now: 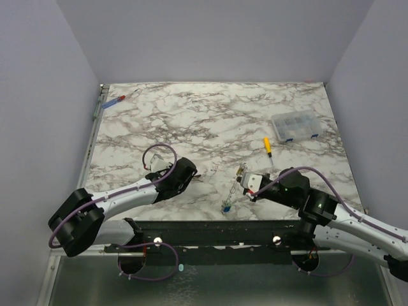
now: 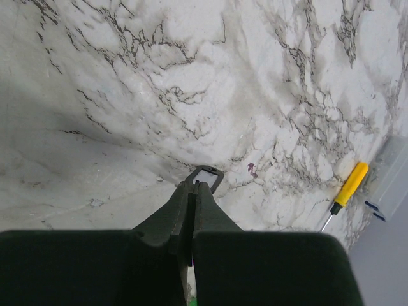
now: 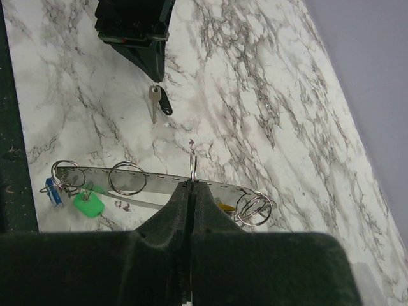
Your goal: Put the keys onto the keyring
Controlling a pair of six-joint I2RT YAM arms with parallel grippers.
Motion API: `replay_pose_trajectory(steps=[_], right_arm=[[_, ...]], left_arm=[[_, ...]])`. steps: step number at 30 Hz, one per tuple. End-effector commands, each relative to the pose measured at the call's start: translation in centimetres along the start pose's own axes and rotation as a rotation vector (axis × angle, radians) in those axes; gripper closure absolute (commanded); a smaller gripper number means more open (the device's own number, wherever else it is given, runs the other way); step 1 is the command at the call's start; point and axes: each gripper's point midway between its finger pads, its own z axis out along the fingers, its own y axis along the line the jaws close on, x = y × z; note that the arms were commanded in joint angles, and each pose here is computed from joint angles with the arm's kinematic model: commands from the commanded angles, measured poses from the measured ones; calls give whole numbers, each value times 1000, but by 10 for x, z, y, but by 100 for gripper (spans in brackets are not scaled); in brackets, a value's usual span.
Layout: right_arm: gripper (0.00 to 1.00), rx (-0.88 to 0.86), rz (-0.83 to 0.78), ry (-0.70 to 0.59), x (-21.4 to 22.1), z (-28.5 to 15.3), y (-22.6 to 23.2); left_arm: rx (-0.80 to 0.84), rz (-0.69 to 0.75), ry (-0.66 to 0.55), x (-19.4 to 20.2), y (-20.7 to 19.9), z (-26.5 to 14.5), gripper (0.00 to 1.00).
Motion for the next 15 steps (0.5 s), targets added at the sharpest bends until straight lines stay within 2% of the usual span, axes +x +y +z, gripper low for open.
replay_pose_trajectory(steps=[1, 8, 15], right_arm=[[99, 19, 8, -71, -27, -1, -12], [99, -14, 30, -97, -38, 11, -11], [99, -20, 45, -122, -47, 30, -13]], left_arm=[[67, -16, -14, -6, -12, -8, 100], [179, -50, 2, -12, -36, -29, 100], [330, 0, 6, -20, -63, -57, 100]])
